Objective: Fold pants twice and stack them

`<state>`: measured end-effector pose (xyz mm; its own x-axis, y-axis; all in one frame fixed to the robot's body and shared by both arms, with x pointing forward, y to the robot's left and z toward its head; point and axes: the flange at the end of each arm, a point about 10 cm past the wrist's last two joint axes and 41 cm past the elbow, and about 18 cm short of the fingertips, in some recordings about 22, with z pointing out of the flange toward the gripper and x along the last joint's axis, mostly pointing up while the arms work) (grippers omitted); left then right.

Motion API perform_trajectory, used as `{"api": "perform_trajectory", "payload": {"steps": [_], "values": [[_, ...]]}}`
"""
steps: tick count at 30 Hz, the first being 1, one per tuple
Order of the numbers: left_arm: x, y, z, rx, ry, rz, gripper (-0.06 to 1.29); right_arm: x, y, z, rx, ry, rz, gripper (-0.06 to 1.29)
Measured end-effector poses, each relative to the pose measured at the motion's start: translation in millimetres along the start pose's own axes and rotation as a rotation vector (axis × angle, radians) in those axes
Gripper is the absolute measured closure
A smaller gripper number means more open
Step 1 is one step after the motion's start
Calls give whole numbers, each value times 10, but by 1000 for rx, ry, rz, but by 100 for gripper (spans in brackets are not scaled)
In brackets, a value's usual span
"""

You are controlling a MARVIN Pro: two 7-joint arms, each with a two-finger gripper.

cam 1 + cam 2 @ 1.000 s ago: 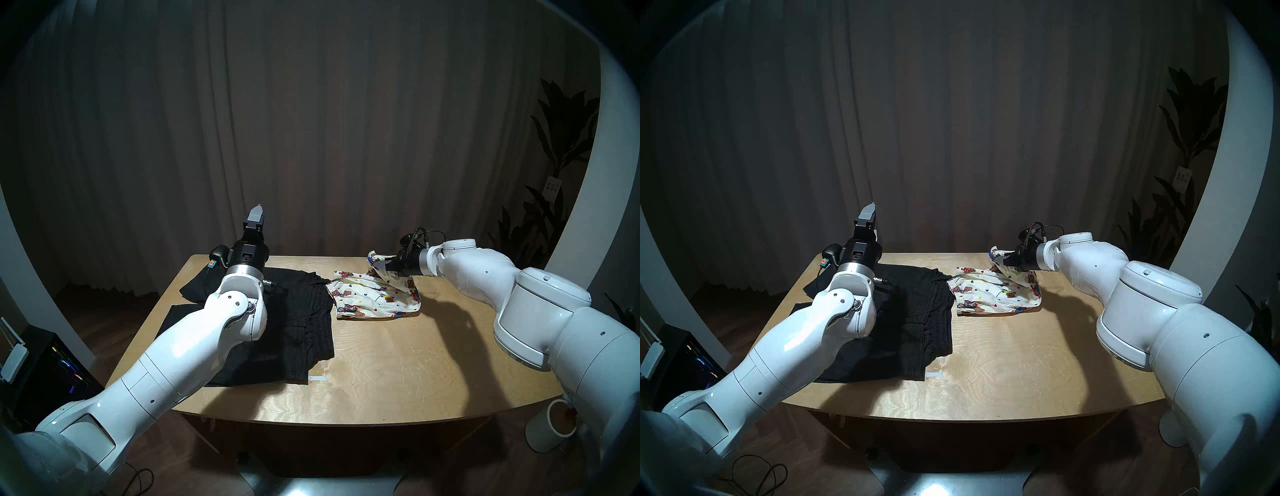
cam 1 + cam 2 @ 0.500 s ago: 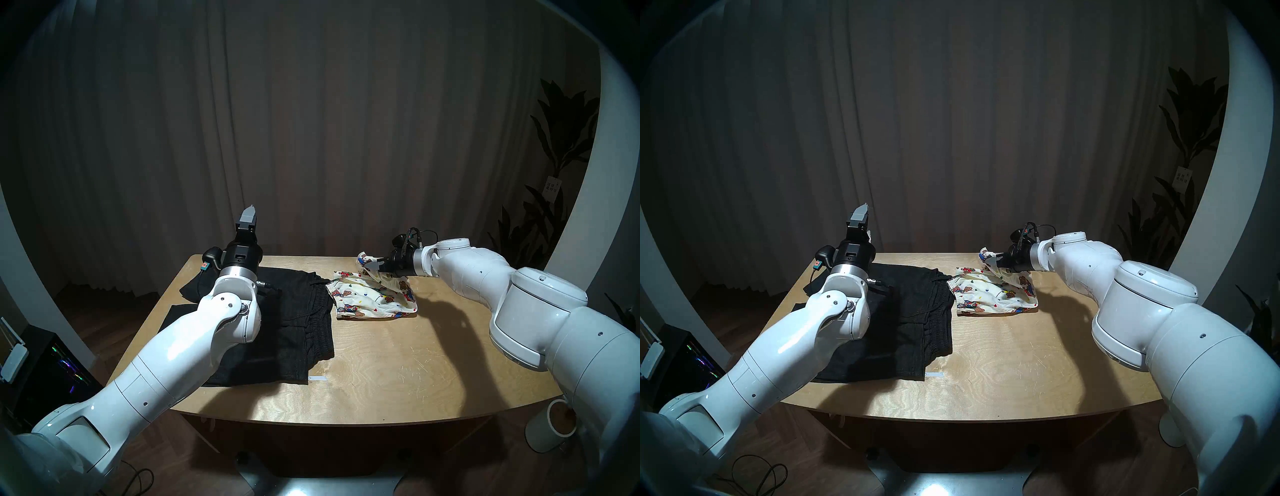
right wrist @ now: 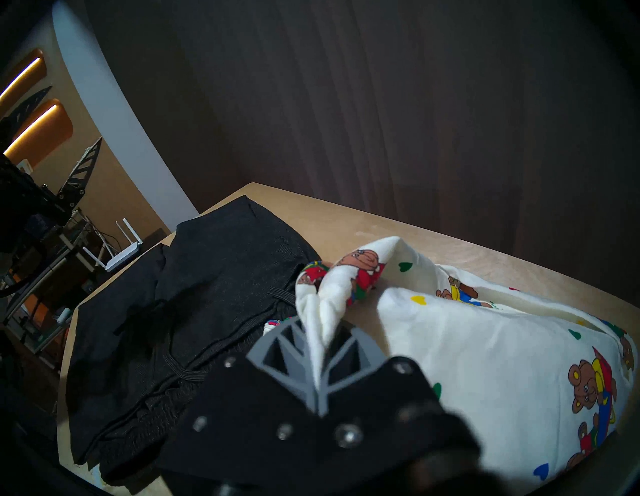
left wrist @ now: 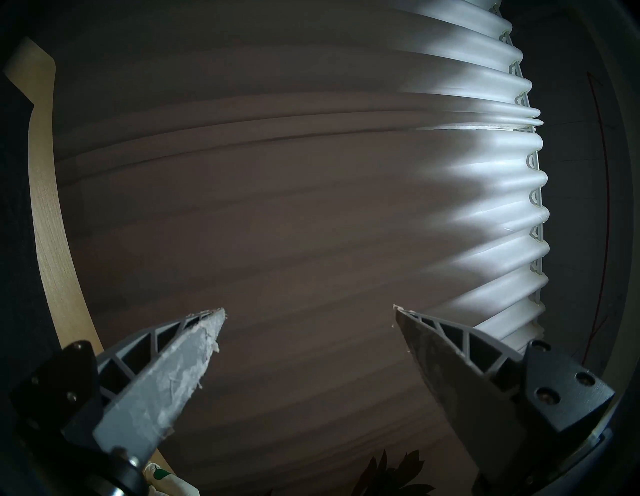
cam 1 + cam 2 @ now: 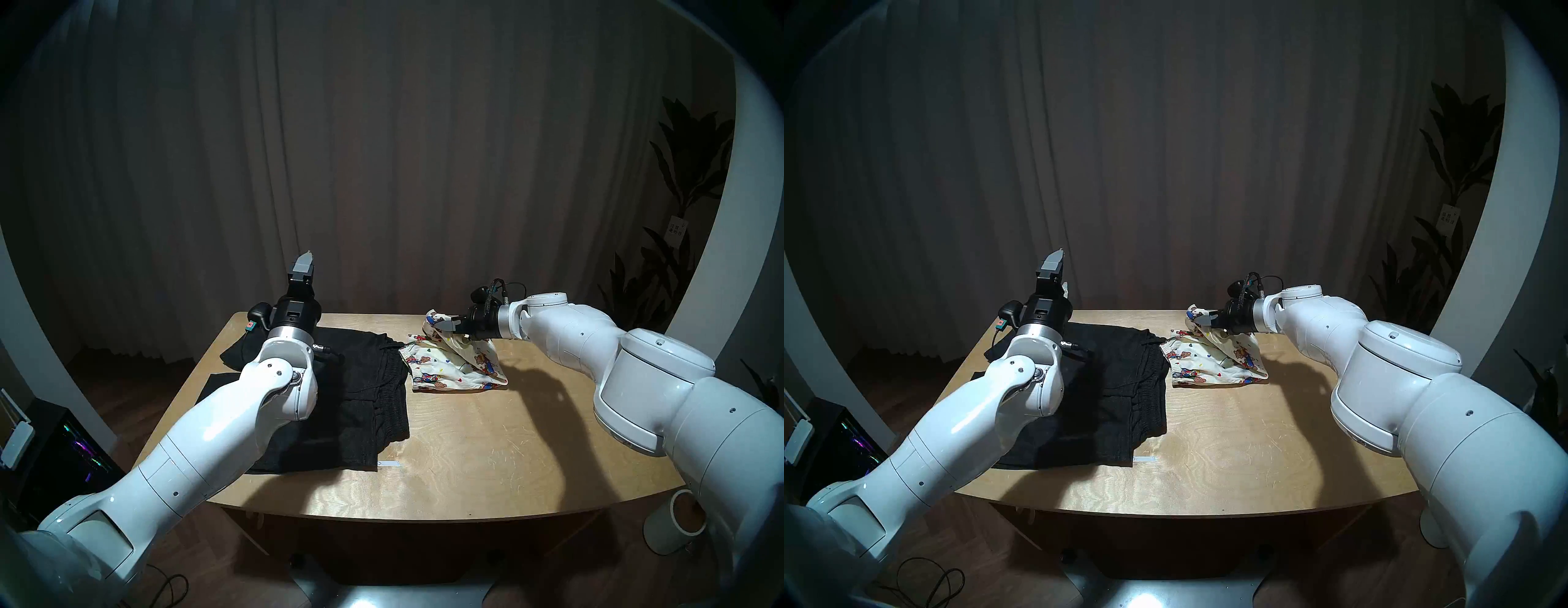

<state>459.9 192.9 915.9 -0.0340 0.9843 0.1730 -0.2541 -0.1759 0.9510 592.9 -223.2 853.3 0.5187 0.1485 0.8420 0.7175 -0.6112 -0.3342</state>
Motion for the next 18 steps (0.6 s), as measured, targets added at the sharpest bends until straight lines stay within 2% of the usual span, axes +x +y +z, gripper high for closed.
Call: {"api": "perform_trajectory", "payload": {"steps": [8,18], "values": [[1,-5,-32,-6,11,0,-2,-109,-59,50,43,-34,-37,126],[-27,14,-53,-11,24,-6,-2,-154,-118,57,94,-33,-61,126]]}}
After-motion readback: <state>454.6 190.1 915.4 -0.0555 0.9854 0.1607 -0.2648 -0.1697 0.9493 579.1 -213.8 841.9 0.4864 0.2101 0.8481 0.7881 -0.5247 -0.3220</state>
